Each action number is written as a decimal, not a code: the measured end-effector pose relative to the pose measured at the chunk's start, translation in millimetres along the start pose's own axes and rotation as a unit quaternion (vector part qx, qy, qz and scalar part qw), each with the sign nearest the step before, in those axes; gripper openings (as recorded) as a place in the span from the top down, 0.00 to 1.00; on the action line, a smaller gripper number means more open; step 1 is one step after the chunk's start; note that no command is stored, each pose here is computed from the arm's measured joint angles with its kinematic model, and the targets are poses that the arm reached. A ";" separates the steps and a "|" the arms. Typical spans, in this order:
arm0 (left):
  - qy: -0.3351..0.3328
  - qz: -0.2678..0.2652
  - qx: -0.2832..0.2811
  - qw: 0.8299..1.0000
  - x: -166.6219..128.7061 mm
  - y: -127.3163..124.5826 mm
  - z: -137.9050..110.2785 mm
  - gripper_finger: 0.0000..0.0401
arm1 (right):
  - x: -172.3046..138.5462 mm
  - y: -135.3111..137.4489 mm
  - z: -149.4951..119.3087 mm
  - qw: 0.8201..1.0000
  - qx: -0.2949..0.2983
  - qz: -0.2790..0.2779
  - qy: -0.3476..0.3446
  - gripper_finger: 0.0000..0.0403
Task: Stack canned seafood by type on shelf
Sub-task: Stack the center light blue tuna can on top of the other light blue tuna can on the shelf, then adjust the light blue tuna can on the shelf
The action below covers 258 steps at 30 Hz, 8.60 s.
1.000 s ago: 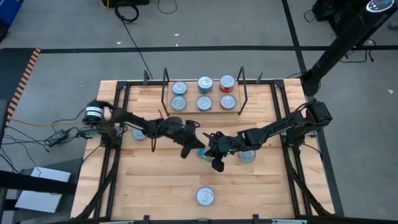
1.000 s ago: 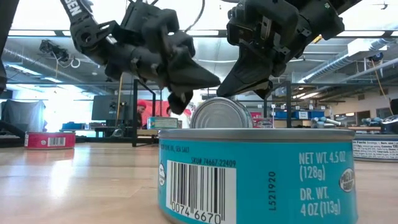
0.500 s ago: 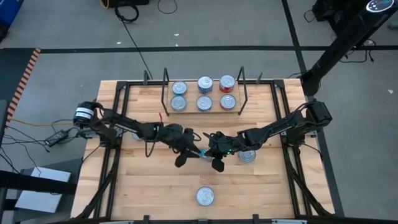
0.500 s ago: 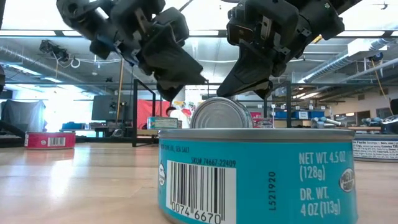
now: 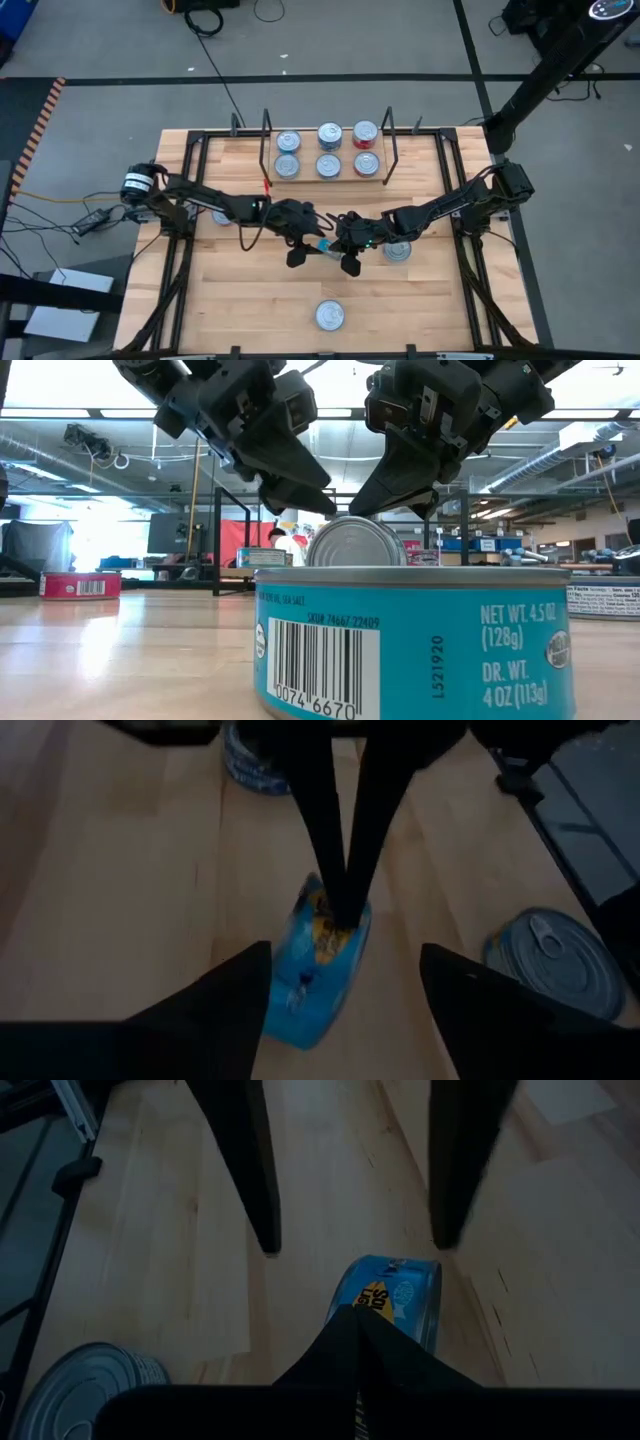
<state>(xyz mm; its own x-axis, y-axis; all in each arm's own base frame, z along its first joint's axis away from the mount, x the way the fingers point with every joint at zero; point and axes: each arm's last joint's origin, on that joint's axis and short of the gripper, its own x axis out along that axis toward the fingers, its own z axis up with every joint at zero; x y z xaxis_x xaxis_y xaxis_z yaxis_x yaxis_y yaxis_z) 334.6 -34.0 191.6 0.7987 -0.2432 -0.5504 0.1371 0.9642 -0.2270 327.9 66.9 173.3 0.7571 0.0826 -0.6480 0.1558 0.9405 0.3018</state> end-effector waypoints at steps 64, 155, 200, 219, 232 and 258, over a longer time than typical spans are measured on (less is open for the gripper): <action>0.106 0.023 0.100 0.989 38.4 6.8 6.0 0.57 | 0.7 -3.1 3.0 1.000 -0.010 0.012 -0.004 0.98; 0.397 0.501 0.049 0.767 -51.6 177.0 60.8 0.55 | -105.6 -1.3 18.6 0.998 0.013 -0.053 -0.020 0.98; 0.411 0.485 0.060 0.769 -57.0 186.9 59.3 0.93 | -105.6 -1.1 18.5 0.998 0.012 -0.051 -0.019 0.98; 0.386 0.490 0.051 0.780 -60.2 183.9 74.6 1.00 | -105.7 -1.1 18.6 0.998 0.012 -0.051 -0.019 0.98; 0.319 0.353 -0.028 0.879 -66.6 153.0 103.1 1.00 | -123.6 1.3 20.1 1.000 0.010 -0.007 -0.016 0.98; 0.302 0.443 -0.160 0.829 -72.4 255.7 88.2 1.00 | -195.2 -11.5 32.5 0.990 0.011 -0.011 -0.140 0.98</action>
<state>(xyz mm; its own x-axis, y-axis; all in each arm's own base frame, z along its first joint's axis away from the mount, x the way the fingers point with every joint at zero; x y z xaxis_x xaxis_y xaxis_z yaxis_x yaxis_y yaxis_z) 363.5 239.4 244.3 0.0496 0.4440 -0.8946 -0.5854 0.7387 0.3342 199.0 29.3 319.1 0.8989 -0.0356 -0.4367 0.1858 0.9336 0.3063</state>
